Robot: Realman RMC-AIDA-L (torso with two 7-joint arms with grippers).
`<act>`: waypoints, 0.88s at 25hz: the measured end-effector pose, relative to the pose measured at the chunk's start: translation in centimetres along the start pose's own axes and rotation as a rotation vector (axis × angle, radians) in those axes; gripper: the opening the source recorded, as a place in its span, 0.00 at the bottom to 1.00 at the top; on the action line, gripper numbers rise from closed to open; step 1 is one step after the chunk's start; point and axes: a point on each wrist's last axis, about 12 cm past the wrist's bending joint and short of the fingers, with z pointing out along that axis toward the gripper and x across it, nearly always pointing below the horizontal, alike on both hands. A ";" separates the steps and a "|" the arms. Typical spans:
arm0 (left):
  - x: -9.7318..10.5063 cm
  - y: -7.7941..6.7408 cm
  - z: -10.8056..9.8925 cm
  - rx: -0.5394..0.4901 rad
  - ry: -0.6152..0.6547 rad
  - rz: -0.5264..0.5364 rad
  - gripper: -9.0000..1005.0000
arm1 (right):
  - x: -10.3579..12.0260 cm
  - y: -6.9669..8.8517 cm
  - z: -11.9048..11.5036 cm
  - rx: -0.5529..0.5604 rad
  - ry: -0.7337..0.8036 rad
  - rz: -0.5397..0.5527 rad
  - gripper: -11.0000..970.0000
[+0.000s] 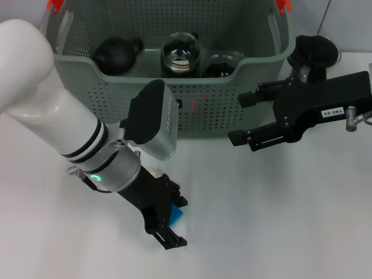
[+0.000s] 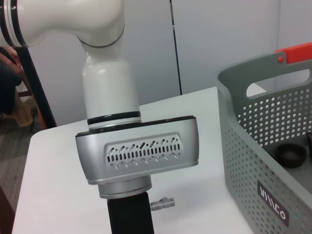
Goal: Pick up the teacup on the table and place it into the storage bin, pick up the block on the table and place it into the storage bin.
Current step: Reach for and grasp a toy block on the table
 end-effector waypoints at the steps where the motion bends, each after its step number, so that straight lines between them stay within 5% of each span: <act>1: 0.0 0.0 -0.1 0.001 0.001 -0.001 0.86 | 0.0 0.0 0.0 0.000 0.000 0.000 0.96; 22: 1.0 0.1 -2.0 0.034 0.020 -0.021 0.86 | -0.2 -0.1 -0.1 0.006 -0.006 -0.001 0.96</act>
